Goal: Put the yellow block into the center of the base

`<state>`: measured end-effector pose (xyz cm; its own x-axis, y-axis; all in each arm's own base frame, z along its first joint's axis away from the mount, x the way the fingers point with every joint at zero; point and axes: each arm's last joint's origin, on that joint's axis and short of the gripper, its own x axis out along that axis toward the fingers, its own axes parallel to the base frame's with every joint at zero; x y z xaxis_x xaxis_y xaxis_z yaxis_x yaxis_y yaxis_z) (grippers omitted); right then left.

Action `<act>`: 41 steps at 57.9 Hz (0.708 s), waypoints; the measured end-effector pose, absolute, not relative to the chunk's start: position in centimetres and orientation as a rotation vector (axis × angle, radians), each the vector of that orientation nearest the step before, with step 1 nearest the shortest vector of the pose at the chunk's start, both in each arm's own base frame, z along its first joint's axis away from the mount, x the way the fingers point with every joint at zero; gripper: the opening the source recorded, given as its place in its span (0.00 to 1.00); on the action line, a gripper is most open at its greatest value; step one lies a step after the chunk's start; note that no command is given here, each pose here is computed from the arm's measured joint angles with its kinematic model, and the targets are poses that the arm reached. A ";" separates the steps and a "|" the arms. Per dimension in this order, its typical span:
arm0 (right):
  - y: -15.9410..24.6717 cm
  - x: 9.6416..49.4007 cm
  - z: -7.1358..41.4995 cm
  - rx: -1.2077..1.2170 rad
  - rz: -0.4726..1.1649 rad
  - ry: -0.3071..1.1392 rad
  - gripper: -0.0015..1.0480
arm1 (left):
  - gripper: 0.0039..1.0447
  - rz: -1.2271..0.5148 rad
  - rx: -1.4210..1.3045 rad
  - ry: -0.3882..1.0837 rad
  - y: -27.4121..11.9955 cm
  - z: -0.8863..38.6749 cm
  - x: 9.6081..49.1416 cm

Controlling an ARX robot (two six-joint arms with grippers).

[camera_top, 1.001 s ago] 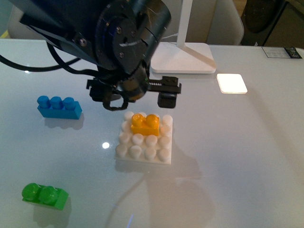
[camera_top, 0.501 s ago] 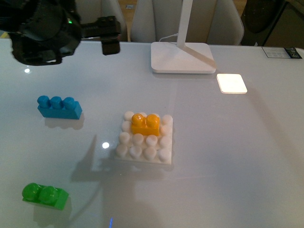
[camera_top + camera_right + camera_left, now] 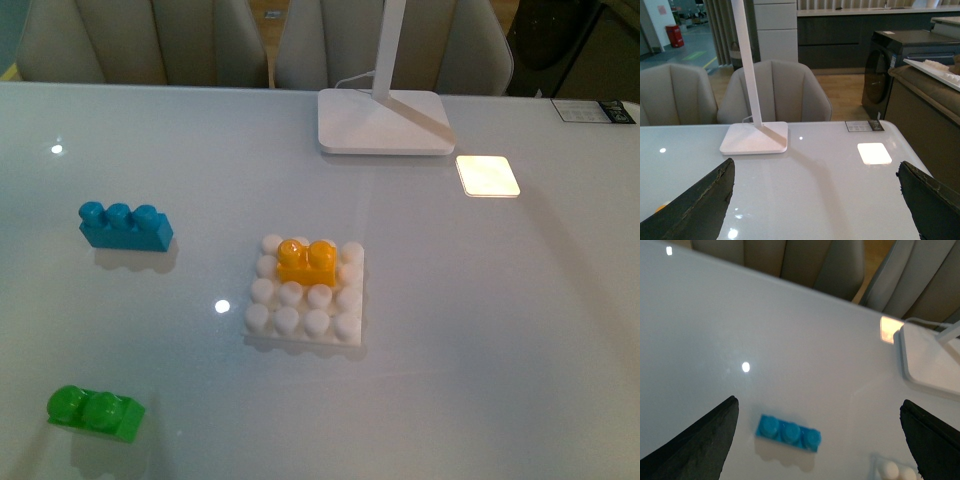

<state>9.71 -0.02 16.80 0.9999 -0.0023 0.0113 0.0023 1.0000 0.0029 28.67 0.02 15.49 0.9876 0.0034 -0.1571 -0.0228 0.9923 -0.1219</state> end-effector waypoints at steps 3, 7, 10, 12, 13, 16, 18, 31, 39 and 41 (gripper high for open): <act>0.0 9.7 16.8 0.003 -0.002 -0.010 0.92 | 0.62 0.001 -0.067 0.042 0.0 16.1 25.5; 0.0 9.7 16.8 0.003 -0.002 -0.011 0.92 | 0.50 0.000 -0.040 0.015 0.0 16.4 22.5; 0.0 9.7 16.8 0.003 -0.002 -0.011 0.92 | 0.40 0.002 -0.028 0.032 0.0 16.1 20.2; 0.0 9.7 16.8 0.003 -0.002 -0.011 0.92 | 0.35 0.001 -0.024 0.045 0.0 15.8 19.2; 0.0 9.7 16.8 0.003 -0.002 -0.010 0.92 | 0.31 0.001 -0.022 0.051 0.0 15.7 18.6; 0.0 9.7 16.8 0.003 -0.002 -0.010 0.92 | 0.21 0.000 -0.019 0.046 0.0 15.7 17.4; 0.0 9.7 16.8 0.003 -0.002 -0.011 0.92 | 0.16 0.000 -0.018 0.035 0.0 15.9 17.1; 0.0 9.7 16.8 0.003 -0.002 -0.011 0.92 | 0.02 0.000 -0.011 0.014 0.0 16.3 15.2; 0.0 9.7 16.8 0.003 -0.002 -0.010 0.92 | 0.02 0.000 -0.011 0.010 0.0 16.4 14.4; 0.0 9.7 16.8 0.003 -0.002 -0.010 0.92 | 0.02 0.000 -0.011 0.011 0.0 16.4 14.2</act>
<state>9.72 -0.02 16.79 0.9999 -0.0019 0.0105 0.0019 1.0000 0.0029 14.18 0.00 16.35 0.9999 0.0004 -0.0113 -0.0005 0.9999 -0.0109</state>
